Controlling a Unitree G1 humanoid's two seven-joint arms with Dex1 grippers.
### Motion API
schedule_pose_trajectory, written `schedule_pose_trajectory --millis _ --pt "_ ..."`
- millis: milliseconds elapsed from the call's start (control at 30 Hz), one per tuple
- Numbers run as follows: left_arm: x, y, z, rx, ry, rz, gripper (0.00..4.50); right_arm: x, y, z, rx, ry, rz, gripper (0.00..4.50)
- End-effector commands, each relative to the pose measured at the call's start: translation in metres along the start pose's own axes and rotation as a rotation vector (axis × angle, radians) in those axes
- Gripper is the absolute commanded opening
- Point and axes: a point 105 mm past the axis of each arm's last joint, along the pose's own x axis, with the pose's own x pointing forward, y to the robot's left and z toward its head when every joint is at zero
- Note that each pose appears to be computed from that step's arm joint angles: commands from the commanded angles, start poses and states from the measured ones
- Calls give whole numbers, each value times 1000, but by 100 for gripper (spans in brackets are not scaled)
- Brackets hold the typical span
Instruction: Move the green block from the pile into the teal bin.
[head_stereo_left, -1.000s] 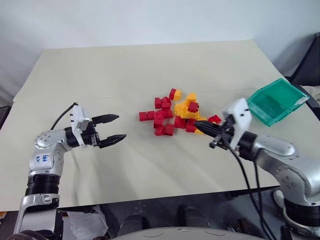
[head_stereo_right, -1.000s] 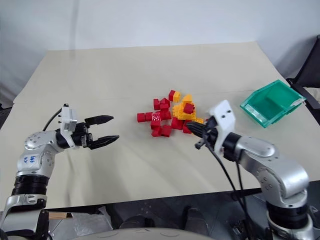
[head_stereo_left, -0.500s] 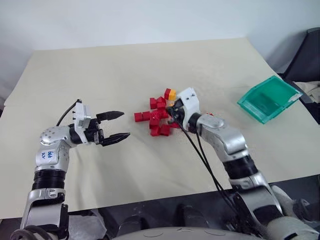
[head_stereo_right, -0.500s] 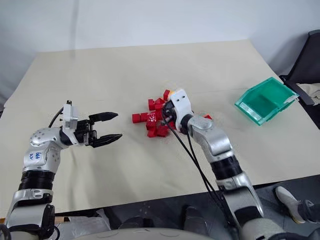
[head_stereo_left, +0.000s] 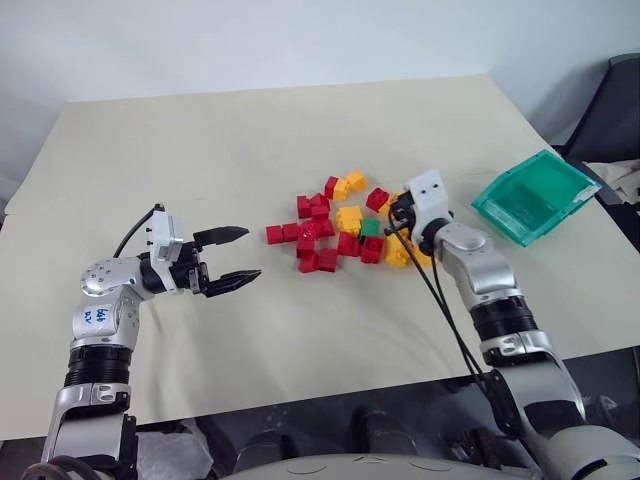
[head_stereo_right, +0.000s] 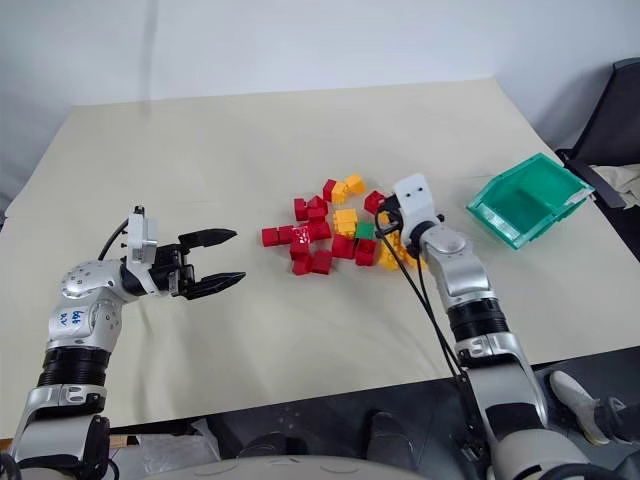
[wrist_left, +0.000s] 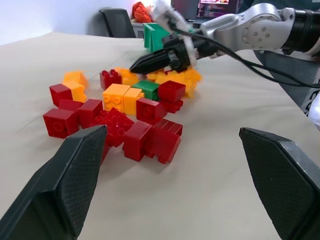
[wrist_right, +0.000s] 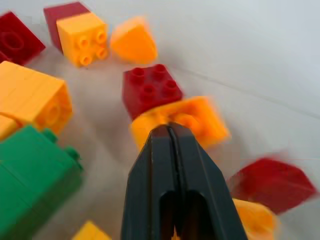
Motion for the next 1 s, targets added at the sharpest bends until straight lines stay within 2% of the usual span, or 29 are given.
schedule_pose_trajectory --millis 33,267,400,667,767,1000 --pt "1 -1 8 40 -24 1 450 -15 -4 11 -13 -32 33 2" --pt "1 -3 6 35 -26 -5 450 -46 20 40 -47 -100 302 2" --pt "1 -4 6 36 -26 -7 450 -67 18 29 -68 10 444 87" --pt "0 -2 6 37 -23 -8 450 -109 -23 27 -153 54 479 361" --pt "-1 -1 6 36 -21 -6 450 -132 -37 25 -149 65 472 448" --pt "-3 3 6 29 -24 1 450 -192 -66 20 -97 81 363 448"
